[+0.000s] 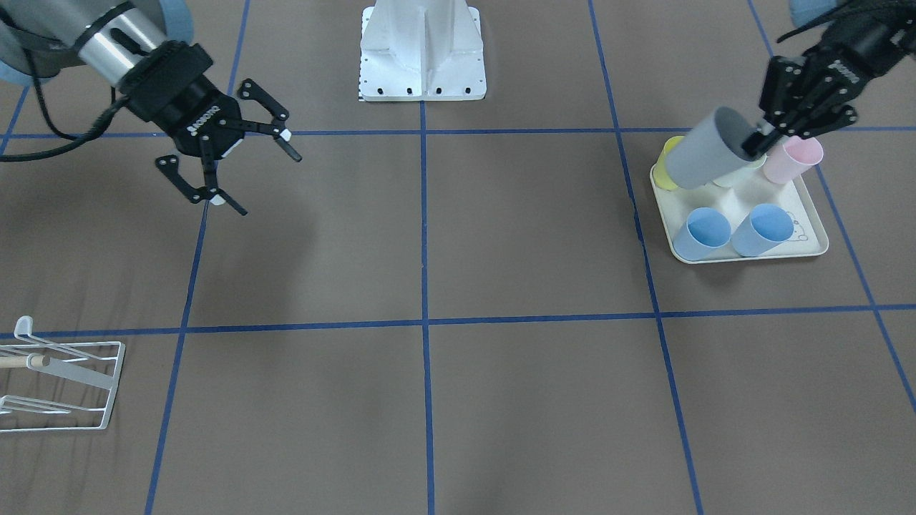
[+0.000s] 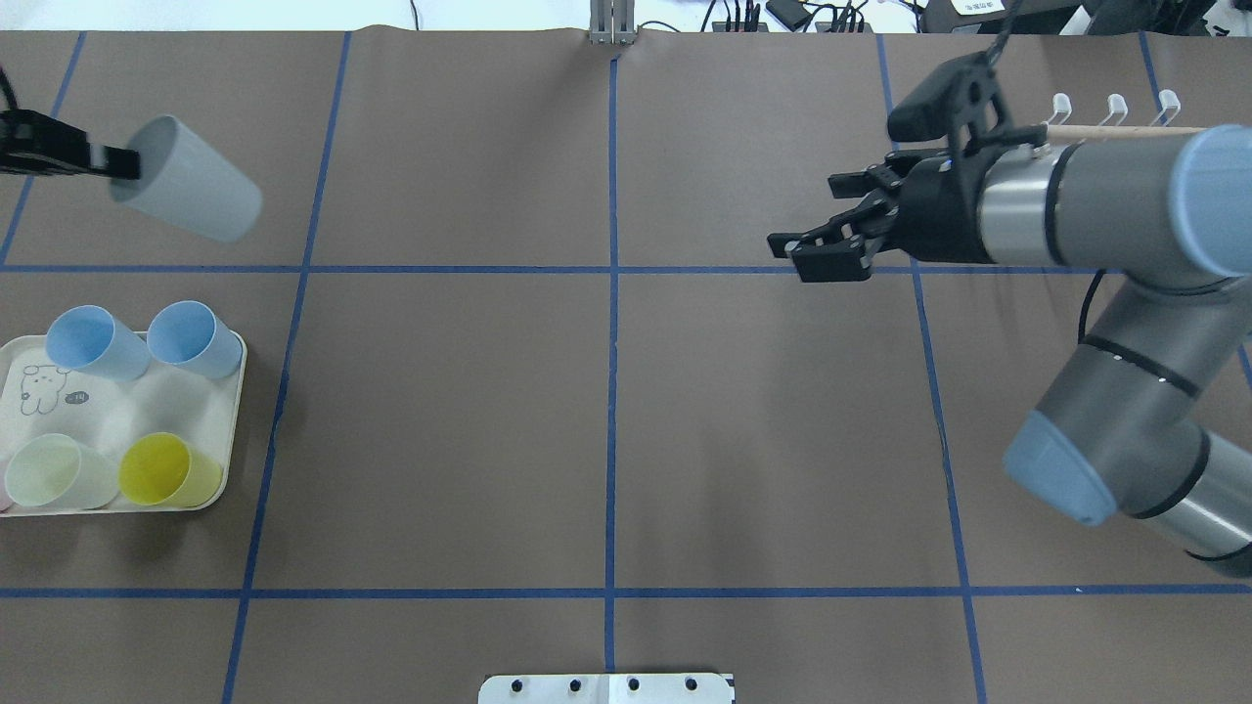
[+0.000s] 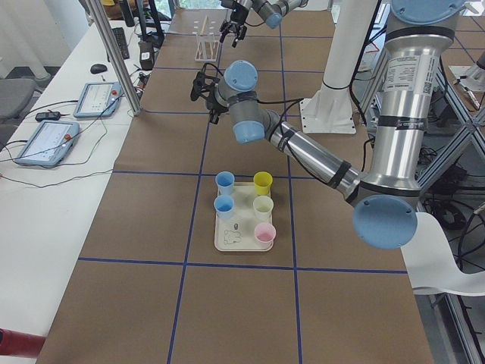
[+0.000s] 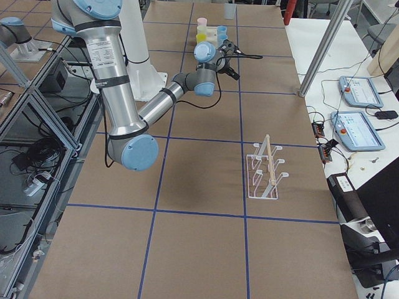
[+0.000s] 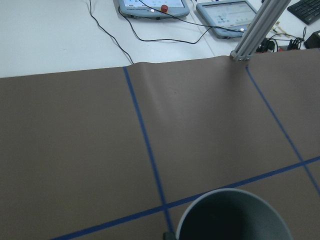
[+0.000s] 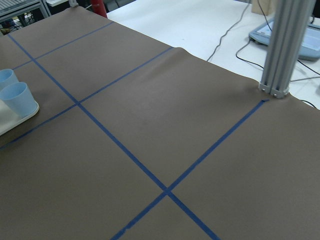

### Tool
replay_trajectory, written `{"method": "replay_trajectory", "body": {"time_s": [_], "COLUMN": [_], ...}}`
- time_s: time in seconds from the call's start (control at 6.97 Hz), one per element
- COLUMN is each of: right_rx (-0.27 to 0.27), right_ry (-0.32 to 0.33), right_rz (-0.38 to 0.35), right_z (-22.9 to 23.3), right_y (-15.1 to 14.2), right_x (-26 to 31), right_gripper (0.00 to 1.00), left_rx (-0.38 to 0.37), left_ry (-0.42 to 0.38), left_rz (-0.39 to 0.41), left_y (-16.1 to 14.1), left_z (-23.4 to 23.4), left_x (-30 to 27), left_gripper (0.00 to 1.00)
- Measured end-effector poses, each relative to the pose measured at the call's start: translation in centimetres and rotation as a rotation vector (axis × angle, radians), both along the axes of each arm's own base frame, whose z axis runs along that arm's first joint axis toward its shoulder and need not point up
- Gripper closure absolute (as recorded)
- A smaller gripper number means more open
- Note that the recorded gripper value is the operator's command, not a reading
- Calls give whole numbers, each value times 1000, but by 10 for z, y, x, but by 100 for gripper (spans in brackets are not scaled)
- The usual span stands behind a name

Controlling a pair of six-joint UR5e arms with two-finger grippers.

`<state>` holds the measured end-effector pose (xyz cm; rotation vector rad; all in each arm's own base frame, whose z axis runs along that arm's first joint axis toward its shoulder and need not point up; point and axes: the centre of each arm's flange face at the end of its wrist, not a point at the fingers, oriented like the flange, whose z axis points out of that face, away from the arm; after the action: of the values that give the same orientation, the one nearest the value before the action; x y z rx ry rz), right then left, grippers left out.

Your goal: Transfer IKEA cup to right arm and place on rack

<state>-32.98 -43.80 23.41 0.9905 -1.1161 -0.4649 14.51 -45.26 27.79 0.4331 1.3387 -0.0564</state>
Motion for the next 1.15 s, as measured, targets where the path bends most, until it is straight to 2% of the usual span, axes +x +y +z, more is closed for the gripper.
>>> {"method": "replay_trajectory", "body": {"time_s": [0.29, 0.57, 0.86, 1.15], "right_rx": [110, 194, 303, 362], "right_ry": [-6, -17, -74, -161], "right_rz": [-40, -62, -77, -79], "right_z": [-27, -48, -48, -37], "right_y": [15, 23, 39, 54], "right_x": [-63, -100, -119, -137], "right_gripper": [1, 2, 1, 1], "left_rx": [-91, -126, -127, -119], "left_ry": [124, 203, 225, 235], "left_rz": [69, 104, 136, 147], "left_y": [14, 35, 43, 39], "left_z": [-60, -103, -116, -116], "left_x": [68, 132, 160, 174], "left_gripper": [100, 100, 100, 100]}}
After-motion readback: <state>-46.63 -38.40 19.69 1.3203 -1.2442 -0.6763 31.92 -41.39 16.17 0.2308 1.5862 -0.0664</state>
